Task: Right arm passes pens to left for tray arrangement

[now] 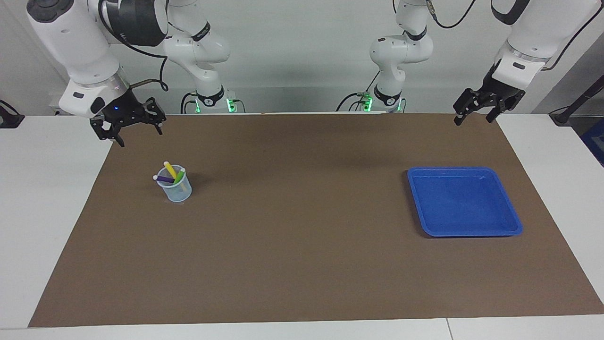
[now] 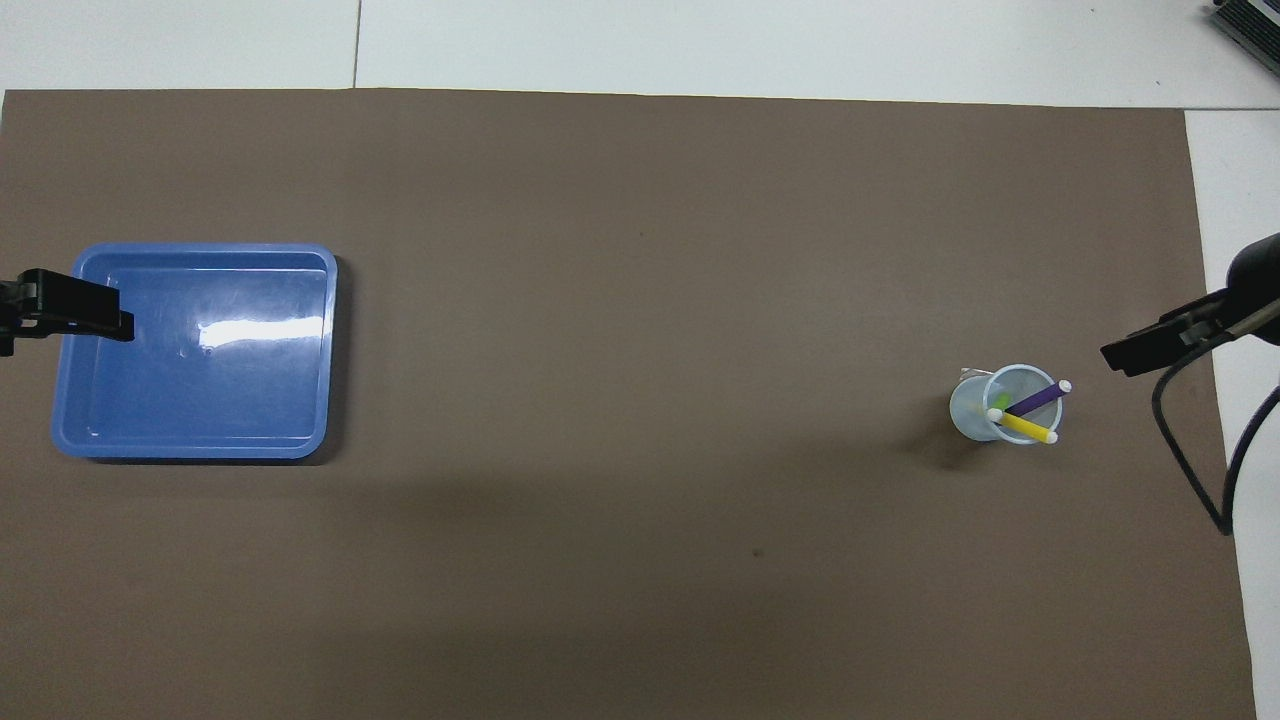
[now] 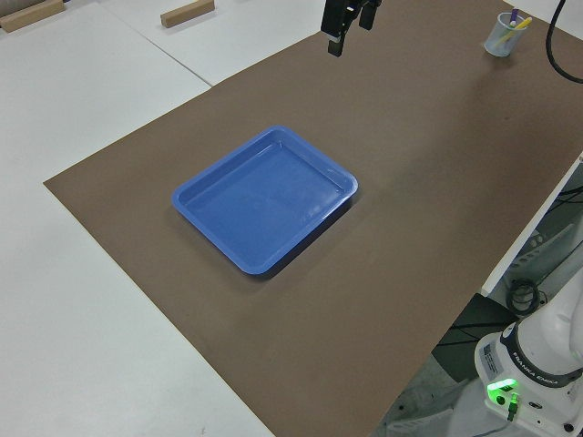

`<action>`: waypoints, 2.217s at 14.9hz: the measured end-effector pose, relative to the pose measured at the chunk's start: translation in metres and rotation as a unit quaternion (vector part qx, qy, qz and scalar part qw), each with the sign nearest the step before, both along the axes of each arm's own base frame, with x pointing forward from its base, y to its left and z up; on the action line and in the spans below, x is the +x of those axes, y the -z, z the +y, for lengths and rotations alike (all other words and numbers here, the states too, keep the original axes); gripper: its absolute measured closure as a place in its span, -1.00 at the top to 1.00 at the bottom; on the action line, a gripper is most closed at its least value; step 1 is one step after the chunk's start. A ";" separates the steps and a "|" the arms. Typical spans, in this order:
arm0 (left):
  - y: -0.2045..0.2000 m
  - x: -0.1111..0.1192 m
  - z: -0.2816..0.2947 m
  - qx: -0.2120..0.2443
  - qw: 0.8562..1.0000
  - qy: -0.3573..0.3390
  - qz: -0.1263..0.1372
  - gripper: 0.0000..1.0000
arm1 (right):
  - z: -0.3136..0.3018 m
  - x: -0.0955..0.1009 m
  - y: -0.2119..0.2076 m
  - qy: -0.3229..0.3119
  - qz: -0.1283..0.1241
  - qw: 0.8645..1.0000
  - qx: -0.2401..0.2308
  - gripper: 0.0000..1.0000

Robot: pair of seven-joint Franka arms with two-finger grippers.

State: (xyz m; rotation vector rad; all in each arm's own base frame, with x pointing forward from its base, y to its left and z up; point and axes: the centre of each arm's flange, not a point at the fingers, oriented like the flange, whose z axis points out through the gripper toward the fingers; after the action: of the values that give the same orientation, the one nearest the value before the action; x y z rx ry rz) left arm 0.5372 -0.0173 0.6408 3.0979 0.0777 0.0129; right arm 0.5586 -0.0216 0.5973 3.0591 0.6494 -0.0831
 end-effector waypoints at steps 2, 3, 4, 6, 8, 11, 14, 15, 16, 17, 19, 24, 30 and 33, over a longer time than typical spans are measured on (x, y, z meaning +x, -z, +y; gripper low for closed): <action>0.000 0.000 0.000 0.000 1.000 0.000 0.000 1.00 | 0.000 0.000 0.000 0.000 0.000 1.000 0.000 1.00; 0.000 0.000 0.000 0.000 1.000 0.000 0.000 1.00 | 0.000 0.000 0.000 0.000 0.000 1.000 0.000 1.00; 0.000 0.000 0.000 0.000 1.000 0.000 0.000 1.00 | 0.000 0.000 0.000 0.000 0.000 1.000 0.000 1.00; 0.000 0.000 0.000 0.000 1.000 0.000 0.000 1.00 | 0.000 0.000 0.000 0.000 0.000 1.000 0.000 1.00; 0.000 0.000 0.000 0.000 1.000 0.000 0.000 1.00 | -0.003 0.000 -0.001 0.002 -0.001 1.000 0.000 1.00; 0.000 0.000 0.000 0.000 1.000 0.000 0.000 1.00 | -0.006 0.000 -0.001 0.006 -0.001 1.000 0.000 1.00; 0.000 0.000 0.000 0.000 1.000 0.000 0.000 1.00 | -0.021 -0.001 0.000 0.019 0.000 1.000 0.000 1.00; 0.000 0.000 0.000 0.000 1.000 0.000 0.000 1.00 | -0.027 -0.002 0.001 0.024 0.001 1.000 0.000 1.00; 0.000 0.000 0.000 0.000 1.000 0.000 0.000 1.00 | -0.032 -0.004 0.003 0.028 0.004 1.000 0.000 1.00; 0.000 0.000 0.000 0.000 1.000 0.000 0.000 1.00 | -0.035 -0.007 0.006 0.029 0.008 1.000 0.001 1.00; 0.000 0.000 0.000 0.000 1.000 0.000 0.001 1.00 | -0.034 -0.010 0.010 0.009 0.013 1.000 0.002 1.00; -0.002 -0.001 0.007 0.000 1.000 -0.006 -0.001 1.00 | -0.034 -0.009 0.029 -0.118 -0.004 0.993 0.007 1.00; -0.004 -0.004 0.000 0.000 1.000 0.000 0.003 1.00 | -0.044 -0.016 0.071 -0.270 0.012 0.963 0.019 1.00; -0.003 -0.005 -0.001 0.001 1.000 0.001 0.003 1.00 | -0.043 -0.017 0.092 -0.351 0.012 0.936 0.023 1.00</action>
State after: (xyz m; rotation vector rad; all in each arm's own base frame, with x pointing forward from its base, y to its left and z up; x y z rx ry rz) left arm 0.5325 -0.0184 0.6443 3.0993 0.0748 0.0027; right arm 0.5421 -0.0645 0.5051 2.6626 1.7007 -0.0933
